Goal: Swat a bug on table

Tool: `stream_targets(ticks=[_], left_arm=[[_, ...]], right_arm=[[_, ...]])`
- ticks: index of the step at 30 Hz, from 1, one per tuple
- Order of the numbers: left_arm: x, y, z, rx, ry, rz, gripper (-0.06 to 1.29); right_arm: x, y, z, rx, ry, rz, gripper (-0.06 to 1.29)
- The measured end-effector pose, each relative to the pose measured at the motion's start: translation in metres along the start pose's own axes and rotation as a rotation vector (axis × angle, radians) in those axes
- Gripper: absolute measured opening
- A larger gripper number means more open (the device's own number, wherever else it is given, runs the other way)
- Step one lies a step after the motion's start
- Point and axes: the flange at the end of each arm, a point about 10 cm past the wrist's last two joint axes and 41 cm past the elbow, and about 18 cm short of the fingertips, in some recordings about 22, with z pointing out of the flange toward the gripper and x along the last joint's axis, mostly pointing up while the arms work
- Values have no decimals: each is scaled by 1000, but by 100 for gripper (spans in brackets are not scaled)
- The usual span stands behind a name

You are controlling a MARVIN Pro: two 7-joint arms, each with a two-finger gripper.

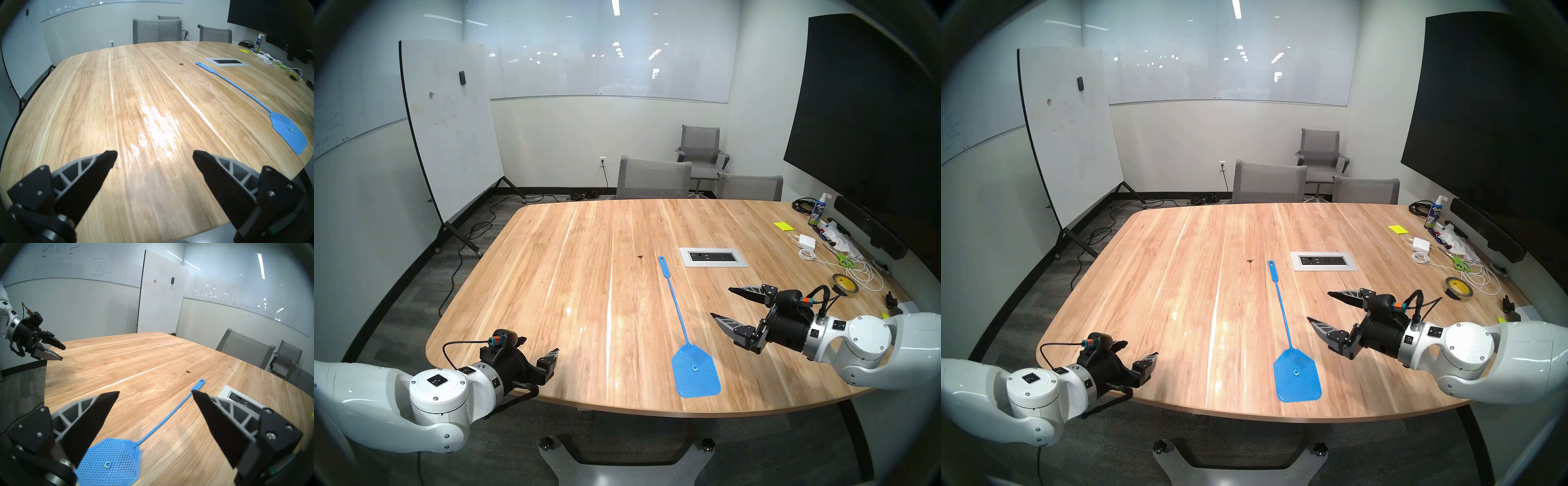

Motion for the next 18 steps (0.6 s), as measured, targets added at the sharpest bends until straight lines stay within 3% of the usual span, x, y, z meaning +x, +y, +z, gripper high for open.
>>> stream_targets(ticks=[12,18], left_arm=[[0,0,0,0,0,0,121],[0,0,0,0,0,0,121]], right_arm=[[0,0,0,4,0,3,123],[2,-4,1,50,-2,21,123]])
